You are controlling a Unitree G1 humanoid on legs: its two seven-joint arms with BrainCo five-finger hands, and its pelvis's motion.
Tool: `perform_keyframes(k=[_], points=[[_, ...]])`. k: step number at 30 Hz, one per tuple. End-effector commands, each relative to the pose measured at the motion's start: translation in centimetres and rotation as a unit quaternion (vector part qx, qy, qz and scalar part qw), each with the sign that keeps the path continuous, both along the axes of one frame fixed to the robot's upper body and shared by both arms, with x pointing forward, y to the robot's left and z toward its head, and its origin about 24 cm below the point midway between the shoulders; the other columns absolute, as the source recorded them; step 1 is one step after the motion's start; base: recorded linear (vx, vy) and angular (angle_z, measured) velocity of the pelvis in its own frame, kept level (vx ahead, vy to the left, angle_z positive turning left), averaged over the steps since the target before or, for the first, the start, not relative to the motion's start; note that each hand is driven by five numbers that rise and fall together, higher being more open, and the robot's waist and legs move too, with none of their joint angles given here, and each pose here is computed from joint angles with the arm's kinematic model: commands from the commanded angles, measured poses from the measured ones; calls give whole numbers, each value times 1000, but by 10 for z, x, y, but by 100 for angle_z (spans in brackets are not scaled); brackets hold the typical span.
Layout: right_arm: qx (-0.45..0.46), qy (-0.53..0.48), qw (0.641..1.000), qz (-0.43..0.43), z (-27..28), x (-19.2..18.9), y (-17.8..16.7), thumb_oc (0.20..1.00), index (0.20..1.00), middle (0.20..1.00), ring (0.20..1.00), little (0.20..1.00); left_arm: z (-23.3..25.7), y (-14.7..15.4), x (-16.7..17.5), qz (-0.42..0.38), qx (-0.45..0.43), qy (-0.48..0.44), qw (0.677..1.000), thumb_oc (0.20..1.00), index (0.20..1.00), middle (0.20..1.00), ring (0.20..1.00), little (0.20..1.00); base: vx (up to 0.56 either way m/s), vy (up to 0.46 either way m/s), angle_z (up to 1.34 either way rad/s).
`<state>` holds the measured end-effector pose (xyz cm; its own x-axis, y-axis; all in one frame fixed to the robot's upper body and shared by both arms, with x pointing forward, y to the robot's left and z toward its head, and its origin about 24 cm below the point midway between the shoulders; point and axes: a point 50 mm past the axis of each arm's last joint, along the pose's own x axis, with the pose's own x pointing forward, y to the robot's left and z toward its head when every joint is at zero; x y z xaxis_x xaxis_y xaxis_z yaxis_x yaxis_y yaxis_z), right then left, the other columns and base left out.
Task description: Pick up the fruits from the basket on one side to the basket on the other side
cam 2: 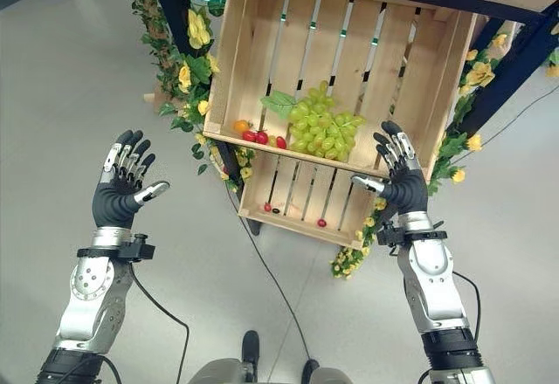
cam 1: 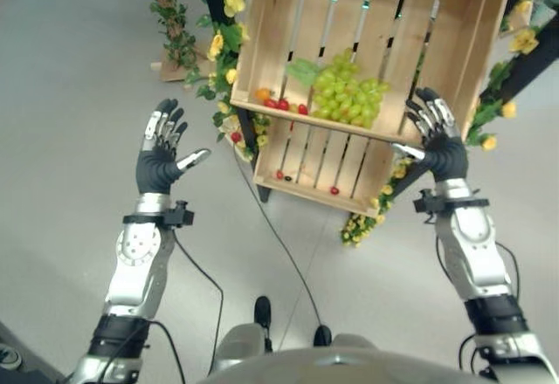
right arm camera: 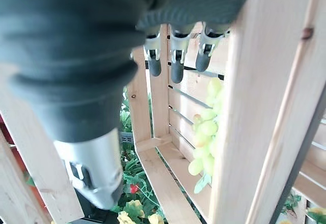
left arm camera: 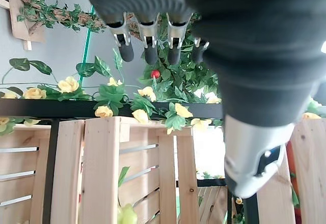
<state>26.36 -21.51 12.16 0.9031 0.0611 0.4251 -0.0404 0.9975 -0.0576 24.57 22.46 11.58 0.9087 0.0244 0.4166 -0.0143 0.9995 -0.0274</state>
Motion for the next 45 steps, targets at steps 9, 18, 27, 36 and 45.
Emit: perform_keyframes(k=[9, 18, 27, 36, 45], points=[[-28, -75, 996, 32, 28, -7, 6, 1000, 1000, 1000, 1000, 1000, 18, 6, -8, 17, 25, -65, 997, 1000, 1000, 1000, 1000, 1000, -1, -2, -1], [-50, -60, 992, 99, 25, -10, 23, 1000, 1000, 1000, 1000, 1000, 18, 9, -10, 25, 23, -67, 997, 1000, 1000, 1000, 1000, 1000, -7, -8, 4], [-71, -36, 985, 155, 15, -11, 41, 1000, 1000, 1000, 1000, 1000, 17, 13, -13, 42, 19, -70, 996, 1000, 1000, 1000, 1000, 1000, -16, -18, 13], [-67, -36, 986, 149, 15, -10, 38, 1000, 1000, 1000, 1000, 1000, 19, 15, -14, 47, 14, -76, 996, 1000, 1000, 1000, 1000, 1000, -14, -31, 24], [-65, -55, 984, 159, 23, -5, 43, 1000, 1000, 1000, 1000, 1000, 29, 14, -14, 36, 26, -99, 994, 1000, 1000, 1000, 1000, 1000, 2, 21, 27]])
